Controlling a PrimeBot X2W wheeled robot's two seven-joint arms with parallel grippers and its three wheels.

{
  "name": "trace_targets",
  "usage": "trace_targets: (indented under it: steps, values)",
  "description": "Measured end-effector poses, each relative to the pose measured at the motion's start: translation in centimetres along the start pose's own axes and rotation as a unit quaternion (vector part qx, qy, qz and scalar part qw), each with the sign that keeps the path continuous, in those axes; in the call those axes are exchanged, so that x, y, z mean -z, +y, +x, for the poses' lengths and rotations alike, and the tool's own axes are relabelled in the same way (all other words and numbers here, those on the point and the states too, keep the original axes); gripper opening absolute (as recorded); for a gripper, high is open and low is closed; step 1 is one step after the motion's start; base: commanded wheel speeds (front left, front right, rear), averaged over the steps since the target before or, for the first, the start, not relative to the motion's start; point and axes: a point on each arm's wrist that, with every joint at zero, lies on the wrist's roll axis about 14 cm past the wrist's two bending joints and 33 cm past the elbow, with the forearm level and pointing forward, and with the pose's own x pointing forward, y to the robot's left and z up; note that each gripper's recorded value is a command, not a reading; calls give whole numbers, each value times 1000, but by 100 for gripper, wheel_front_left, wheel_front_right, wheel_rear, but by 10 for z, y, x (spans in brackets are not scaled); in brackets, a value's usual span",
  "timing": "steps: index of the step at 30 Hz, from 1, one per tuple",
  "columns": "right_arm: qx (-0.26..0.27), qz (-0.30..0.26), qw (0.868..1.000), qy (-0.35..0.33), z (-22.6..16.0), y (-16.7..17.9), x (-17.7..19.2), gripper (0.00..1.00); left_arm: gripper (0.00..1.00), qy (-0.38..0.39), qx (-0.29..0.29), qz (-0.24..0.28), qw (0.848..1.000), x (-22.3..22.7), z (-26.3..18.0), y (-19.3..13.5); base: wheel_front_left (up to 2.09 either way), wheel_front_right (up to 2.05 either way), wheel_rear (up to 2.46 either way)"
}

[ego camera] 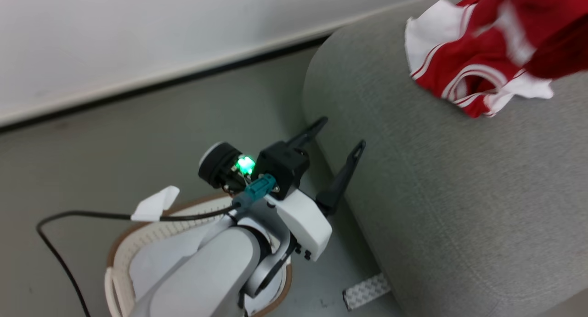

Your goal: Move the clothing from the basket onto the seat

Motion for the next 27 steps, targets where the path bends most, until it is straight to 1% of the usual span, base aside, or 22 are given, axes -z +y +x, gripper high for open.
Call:
trace_targets:
  steps: [2, 5, 7, 9, 13, 16, 19, 20, 21, 22, 23, 27]
  values:
    - [30, -31, 999, 5, 21, -27, -1, 0, 100, 2, -4, -7, 1000, 10, 3, 14, 0, 0, 0]
    - [75, -69, 994, 28, 43, -63, 10, 0, 100, 10, -15, -20, 1000, 29, 4, 35, 0, 0, 0]
    - [99, -67, 992, 49, 54, -74, 31, 0, 100, 21, -29, -29, 999, 46, 0, 52, 0, 0, 0]
    - [114, -67, 987, 89, 55, -77, 67, 0, 100, 35, -44, -38, 998, 65, -6, 65, 0, 0, 0]
    - [146, -47, 974, 165, 37, -82, 143, 0, 100, 58, -55, -50, 996, 89, -18, 75, 0, 0, 0]
    - [150, -30, 965, 211, 13, -67, 193, 0, 100, 73, -66, -55, 994, 100, -27, 78, 0, 0, 0]
    - [156, -12, 957, 246, -14, -55, 226, 0, 100, 76, -72, -53, 993, 101, -30, 81, 0, 0, 0]
    - [159, -8, 955, 250, -20, -54, 229, 3, 100, 76, -73, -52, 993, 99, -30, 81, 0, 0, 0]
    - [163, -3, 954, 251, -24, -54, 231, 25, 100, 75, -75, -50, 993, 98, -31, 81, 0, 0, 0]
    - [165, 1, 954, 249, -27, -52, 230, 65, 100, 76, -77, -50, 993, 97, -31, 81, 0, 0, 0]
    - [164, 4, 954, 250, -30, -50, 231, 100, 100, 76, -78, -48, 993, 96, -32, 81, 0, 0, 0]
    - [154, 12, 953, 260, -47, -38, 232, 100, 100, 72, -87, -48, 992, 88, -34, 81, 0, 0, 0]
